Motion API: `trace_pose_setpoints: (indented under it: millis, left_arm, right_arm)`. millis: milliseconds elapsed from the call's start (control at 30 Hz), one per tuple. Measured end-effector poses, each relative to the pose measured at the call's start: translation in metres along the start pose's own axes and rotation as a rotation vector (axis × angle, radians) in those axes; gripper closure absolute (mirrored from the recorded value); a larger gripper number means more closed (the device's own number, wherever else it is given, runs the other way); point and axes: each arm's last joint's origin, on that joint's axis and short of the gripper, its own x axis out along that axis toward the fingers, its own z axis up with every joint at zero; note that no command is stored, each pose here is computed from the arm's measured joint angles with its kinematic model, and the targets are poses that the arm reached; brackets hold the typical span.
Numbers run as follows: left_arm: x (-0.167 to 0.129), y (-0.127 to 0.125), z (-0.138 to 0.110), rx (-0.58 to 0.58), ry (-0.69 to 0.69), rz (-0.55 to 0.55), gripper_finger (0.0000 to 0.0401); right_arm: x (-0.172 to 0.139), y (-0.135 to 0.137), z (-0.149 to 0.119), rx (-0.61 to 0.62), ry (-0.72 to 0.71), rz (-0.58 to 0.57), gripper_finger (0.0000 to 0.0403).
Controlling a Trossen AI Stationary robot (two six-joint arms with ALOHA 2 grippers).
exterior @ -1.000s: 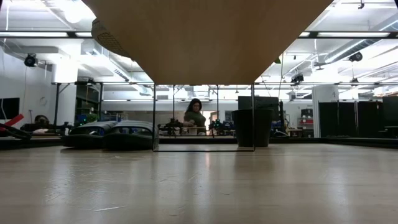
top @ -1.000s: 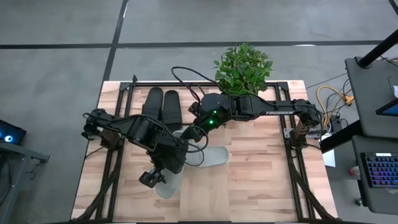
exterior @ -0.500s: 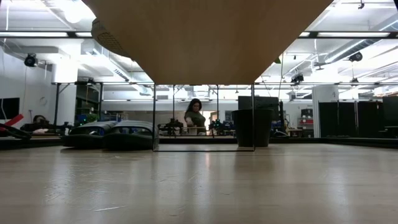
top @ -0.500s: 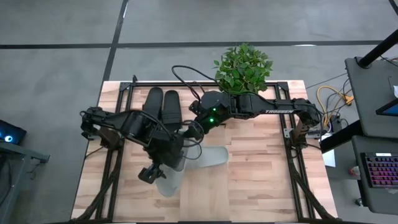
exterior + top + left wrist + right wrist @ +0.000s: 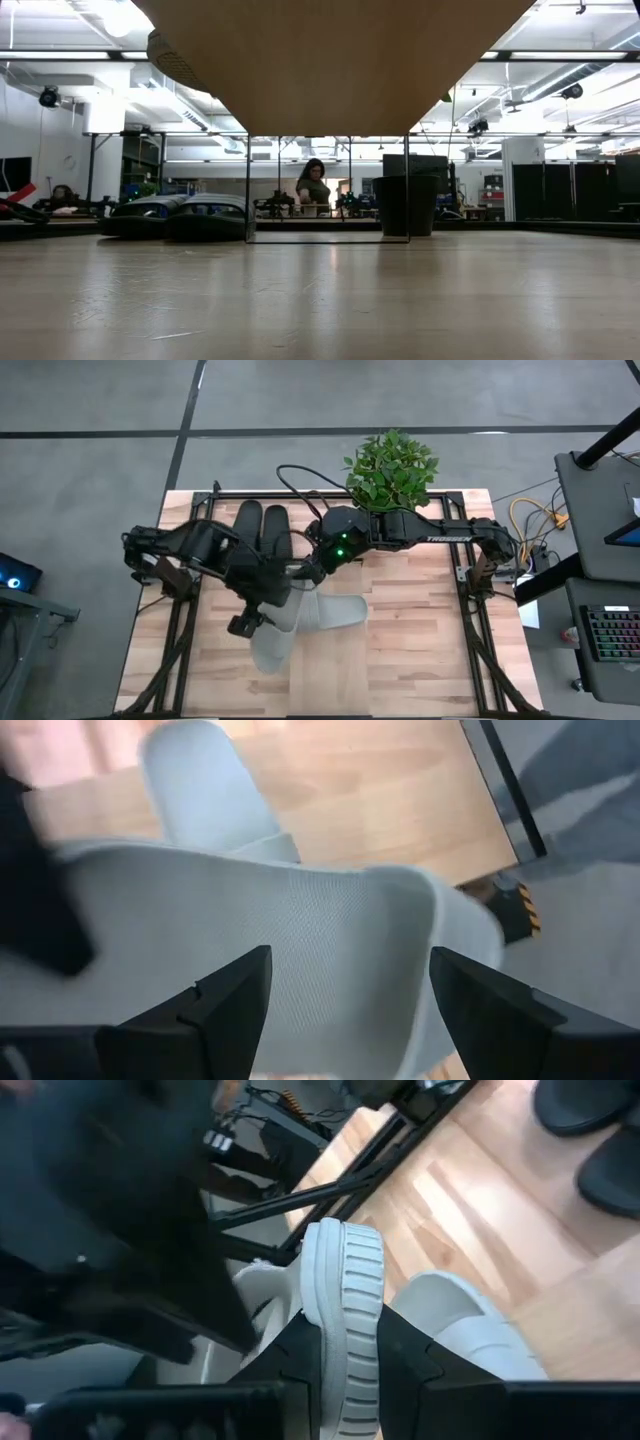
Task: Pick and place slides into the shelf
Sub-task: Put the gray slipper on the shelf
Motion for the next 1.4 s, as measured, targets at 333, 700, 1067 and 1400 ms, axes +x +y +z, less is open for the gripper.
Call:
trace_pose_setpoints:
  millis: [333, 700, 1067, 1400]
  left_arm:
    - [-0.051, 0.0, -0.019, -0.13, -0.162, 0.17, 0.0145]
    - [-0.071, 0.003, -0.023, -0.171, -0.294, 0.367, 0.0145]
    - [-0.067, 0.006, -0.022, -0.15, -0.278, 0.454, 0.0145]
    - [-0.073, 0.006, -0.026, -0.155, -0.294, 0.471, 0.0145]
  right_arm:
    - [-0.004, -0.01, 0.011, 0.001, -0.044, -0.043, 0.0356]
    - [-0.023, -0.004, 0.018, -0.007, -0.151, -0.055, 0.0356]
    - [-0.072, 0.009, 0.013, -0.028, -0.262, -0.14, 0.0356]
    - [-0.124, 0.018, 0.002, -0.028, -0.373, -0.242, 0.0356]
